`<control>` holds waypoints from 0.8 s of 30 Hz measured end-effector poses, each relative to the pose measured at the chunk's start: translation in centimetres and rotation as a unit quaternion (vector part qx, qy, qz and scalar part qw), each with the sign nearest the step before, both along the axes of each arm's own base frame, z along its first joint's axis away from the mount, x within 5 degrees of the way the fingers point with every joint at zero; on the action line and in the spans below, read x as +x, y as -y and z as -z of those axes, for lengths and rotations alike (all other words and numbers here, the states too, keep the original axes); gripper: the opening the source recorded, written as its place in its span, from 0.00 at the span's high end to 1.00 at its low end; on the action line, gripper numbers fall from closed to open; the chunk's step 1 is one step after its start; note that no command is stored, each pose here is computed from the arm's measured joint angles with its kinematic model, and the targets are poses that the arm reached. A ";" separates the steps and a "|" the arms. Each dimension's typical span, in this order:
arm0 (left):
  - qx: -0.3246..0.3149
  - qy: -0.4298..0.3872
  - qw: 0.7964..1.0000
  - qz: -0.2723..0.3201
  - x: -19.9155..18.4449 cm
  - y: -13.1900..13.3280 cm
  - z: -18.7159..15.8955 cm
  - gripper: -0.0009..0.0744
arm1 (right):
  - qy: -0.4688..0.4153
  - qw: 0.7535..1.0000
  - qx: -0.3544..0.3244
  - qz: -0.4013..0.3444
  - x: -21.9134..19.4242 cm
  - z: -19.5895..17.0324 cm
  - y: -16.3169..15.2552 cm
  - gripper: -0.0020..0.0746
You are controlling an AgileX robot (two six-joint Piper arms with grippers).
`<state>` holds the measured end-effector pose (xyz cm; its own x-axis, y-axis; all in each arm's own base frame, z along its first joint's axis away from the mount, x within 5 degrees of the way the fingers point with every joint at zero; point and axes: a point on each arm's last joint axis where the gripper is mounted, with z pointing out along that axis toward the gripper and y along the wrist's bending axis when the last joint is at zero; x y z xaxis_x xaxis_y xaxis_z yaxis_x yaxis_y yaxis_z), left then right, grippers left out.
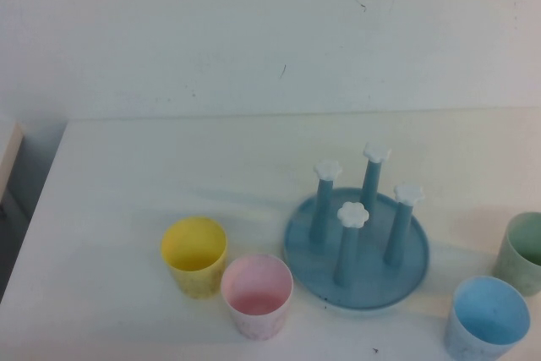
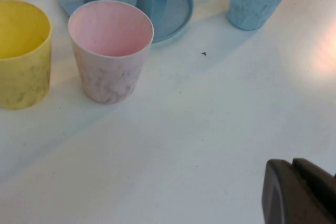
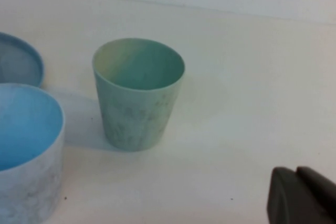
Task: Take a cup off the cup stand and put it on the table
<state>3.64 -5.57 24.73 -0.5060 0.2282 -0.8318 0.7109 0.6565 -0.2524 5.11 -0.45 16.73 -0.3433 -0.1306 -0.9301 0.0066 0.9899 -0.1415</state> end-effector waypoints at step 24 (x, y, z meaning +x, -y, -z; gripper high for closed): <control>0.001 -0.001 1.000 0.000 0.0 0.0 0.0 0.99 | 0.000 1.000 -0.001 -0.007 0.0 0.0 -0.1 0.98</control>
<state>3.63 -5.57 24.71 -0.5074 0.2295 -0.8306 0.7105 0.6568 -0.2526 5.11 -0.37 16.73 -0.3415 -0.1366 -0.9299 -0.0075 0.9898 -0.1426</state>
